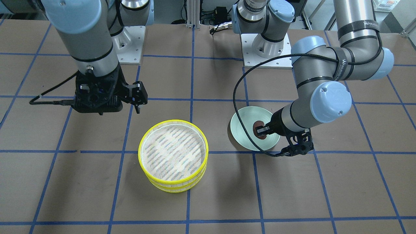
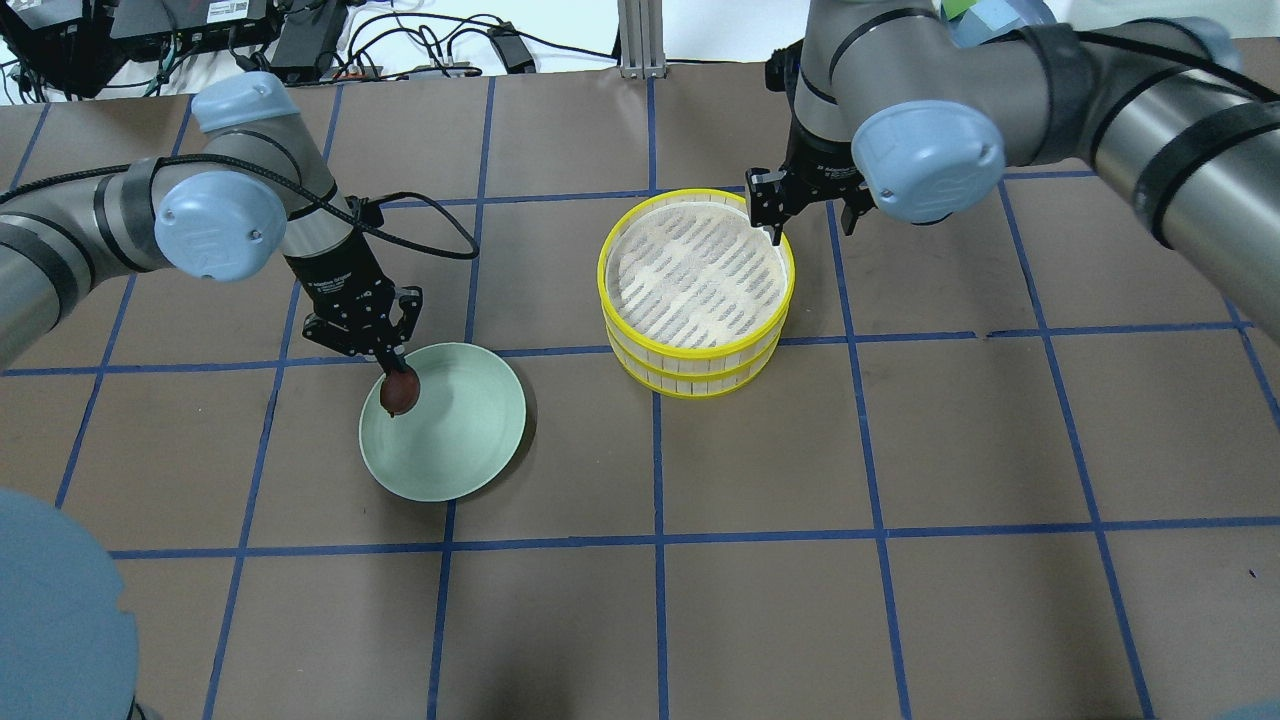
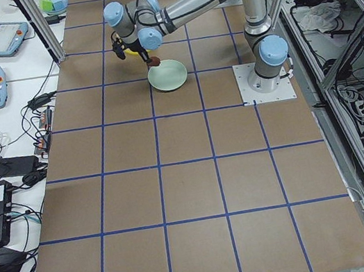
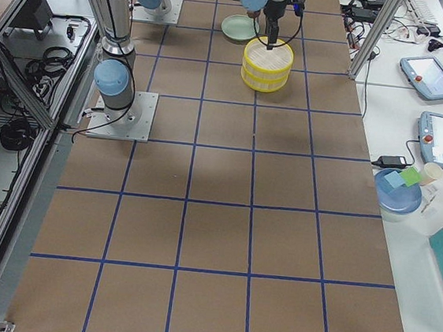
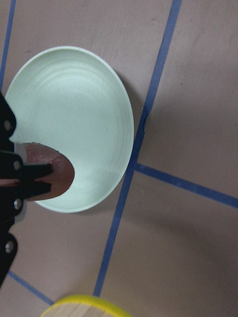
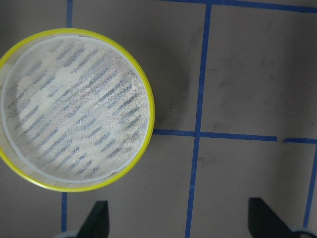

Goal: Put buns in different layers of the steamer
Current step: 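Lift brown bun toward steamer with left gripper while right gripper releases and rises, then lower the brown bun into the top steamer tier and open the left gripper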

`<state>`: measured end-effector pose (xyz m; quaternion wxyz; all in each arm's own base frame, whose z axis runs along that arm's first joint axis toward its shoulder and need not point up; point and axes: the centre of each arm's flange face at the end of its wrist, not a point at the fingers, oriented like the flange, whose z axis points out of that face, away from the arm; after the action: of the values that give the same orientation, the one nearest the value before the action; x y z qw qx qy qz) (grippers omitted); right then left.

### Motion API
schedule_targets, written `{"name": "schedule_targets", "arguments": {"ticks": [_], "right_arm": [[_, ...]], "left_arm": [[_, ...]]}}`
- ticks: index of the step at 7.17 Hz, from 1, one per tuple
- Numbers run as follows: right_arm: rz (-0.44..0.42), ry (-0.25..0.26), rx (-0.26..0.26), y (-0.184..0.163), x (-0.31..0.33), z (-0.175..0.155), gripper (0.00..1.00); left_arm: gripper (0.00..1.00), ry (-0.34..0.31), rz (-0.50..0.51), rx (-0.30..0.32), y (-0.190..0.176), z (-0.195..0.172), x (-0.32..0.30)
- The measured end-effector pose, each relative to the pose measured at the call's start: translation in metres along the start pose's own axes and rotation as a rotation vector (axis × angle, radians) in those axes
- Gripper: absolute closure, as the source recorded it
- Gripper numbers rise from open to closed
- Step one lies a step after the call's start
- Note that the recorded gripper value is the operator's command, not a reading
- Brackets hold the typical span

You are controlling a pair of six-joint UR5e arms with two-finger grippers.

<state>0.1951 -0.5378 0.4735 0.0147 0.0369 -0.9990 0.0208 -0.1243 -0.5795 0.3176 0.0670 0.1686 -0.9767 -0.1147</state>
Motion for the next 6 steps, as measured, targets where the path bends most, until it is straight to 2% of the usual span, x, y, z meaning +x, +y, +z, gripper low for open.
{"name": "schedule_targets", "arguments": {"ticks": [1,2,3,4,6], "right_arm": [[0.005,-0.001,0.008,0.012,0.002,-0.026,0.01],[0.009,-0.002,0.023,0.022,0.002,-0.044,0.01],[0.009,-0.001,0.030,0.028,0.001,-0.051,0.08],[0.013,0.002,0.021,0.033,0.002,-0.053,0.11],[0.018,0.006,-0.013,0.058,0.004,-0.042,0.07]], "left_arm": [[1.00,0.075,-0.042,0.022,0.012,-0.018,0.025],[1.00,0.177,-0.069,0.028,0.021,-0.033,0.047],[1.00,0.269,-0.087,0.034,0.026,-0.041,0.064],[1.00,0.341,-0.120,0.041,0.025,-0.040,0.079],[1.00,0.461,-0.207,-0.004,0.019,-0.028,0.098]]}}
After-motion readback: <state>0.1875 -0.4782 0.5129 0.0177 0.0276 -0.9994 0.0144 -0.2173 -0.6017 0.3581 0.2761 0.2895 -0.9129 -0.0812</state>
